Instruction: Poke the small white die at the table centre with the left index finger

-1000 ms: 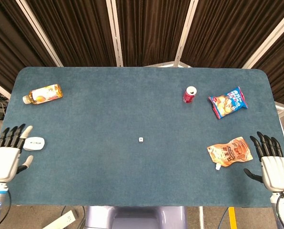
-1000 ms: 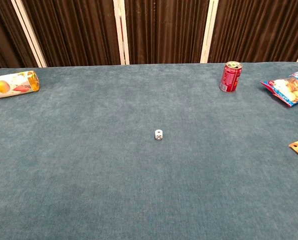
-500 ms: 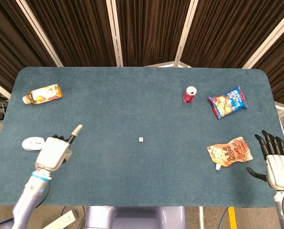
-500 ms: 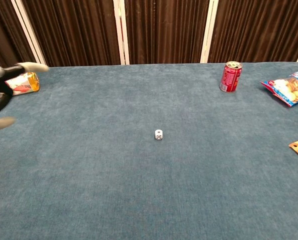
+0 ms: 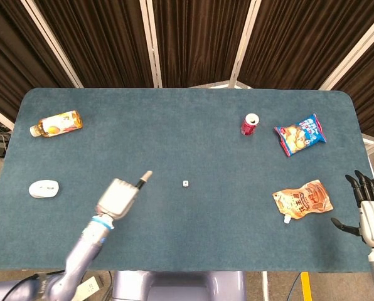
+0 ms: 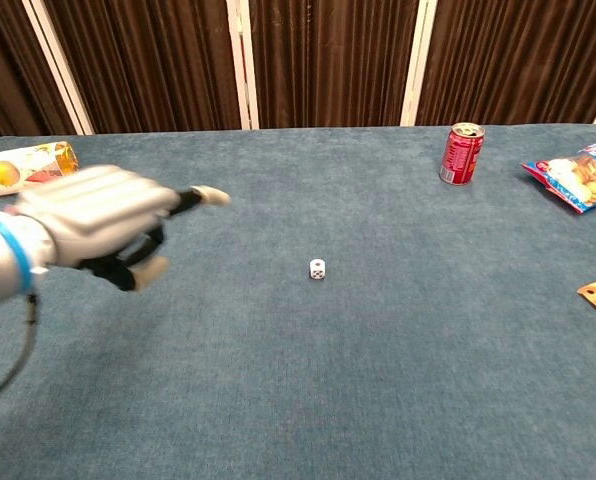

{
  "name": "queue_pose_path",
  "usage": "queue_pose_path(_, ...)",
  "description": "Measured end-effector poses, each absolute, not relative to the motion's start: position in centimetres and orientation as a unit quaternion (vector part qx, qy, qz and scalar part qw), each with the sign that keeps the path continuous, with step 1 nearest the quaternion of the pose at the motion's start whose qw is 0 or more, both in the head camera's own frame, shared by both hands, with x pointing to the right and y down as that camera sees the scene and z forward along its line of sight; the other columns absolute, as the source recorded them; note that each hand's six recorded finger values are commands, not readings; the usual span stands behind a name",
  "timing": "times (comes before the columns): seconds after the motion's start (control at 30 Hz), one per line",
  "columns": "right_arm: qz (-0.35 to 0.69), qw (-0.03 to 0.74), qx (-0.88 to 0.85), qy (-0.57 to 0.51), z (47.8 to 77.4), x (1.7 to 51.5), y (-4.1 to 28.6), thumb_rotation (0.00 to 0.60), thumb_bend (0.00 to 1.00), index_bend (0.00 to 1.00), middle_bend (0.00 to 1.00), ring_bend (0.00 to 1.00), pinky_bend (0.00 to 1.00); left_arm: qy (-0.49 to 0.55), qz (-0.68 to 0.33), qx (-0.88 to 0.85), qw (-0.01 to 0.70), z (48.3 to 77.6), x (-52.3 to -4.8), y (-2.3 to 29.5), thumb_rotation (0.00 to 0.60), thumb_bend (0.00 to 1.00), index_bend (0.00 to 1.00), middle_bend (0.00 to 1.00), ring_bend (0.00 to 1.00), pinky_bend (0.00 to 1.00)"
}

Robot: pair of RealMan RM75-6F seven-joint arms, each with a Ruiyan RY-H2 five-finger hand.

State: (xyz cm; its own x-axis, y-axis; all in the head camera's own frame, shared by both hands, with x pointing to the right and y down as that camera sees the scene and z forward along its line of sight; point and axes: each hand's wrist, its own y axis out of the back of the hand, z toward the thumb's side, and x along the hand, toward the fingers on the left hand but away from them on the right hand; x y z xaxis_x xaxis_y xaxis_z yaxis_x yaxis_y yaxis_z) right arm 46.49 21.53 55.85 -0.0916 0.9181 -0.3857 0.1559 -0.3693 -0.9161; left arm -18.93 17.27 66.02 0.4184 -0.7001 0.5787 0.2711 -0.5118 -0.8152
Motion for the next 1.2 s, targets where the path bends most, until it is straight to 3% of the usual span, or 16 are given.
queue_pose_path(0.43, 0.579, 0.303, -0.593, -0.471, 55.8, 47.4, 21.4, 0.6, 0.01, 0.07, 0.0, 0.0, 0.0, 0.118, -0.525, -0.719, 0.439, 69.4, -11.3, 17.2, 0.6, 0.57, 0.0, 0.81, 0.71, 0.69)
queue_pose_path(1.2, 0.573, 0.296, -0.593, -0.481, 55.5, 47.7, 21.3, 0.6, 0.01, 0.07, 0.0, 0.0, 0.0, 0.095, -0.538, -0.729, 0.412, 72.0, -8.5, 18.6, 0.6, 0.58, 0.0, 0.81, 0.71, 0.69)
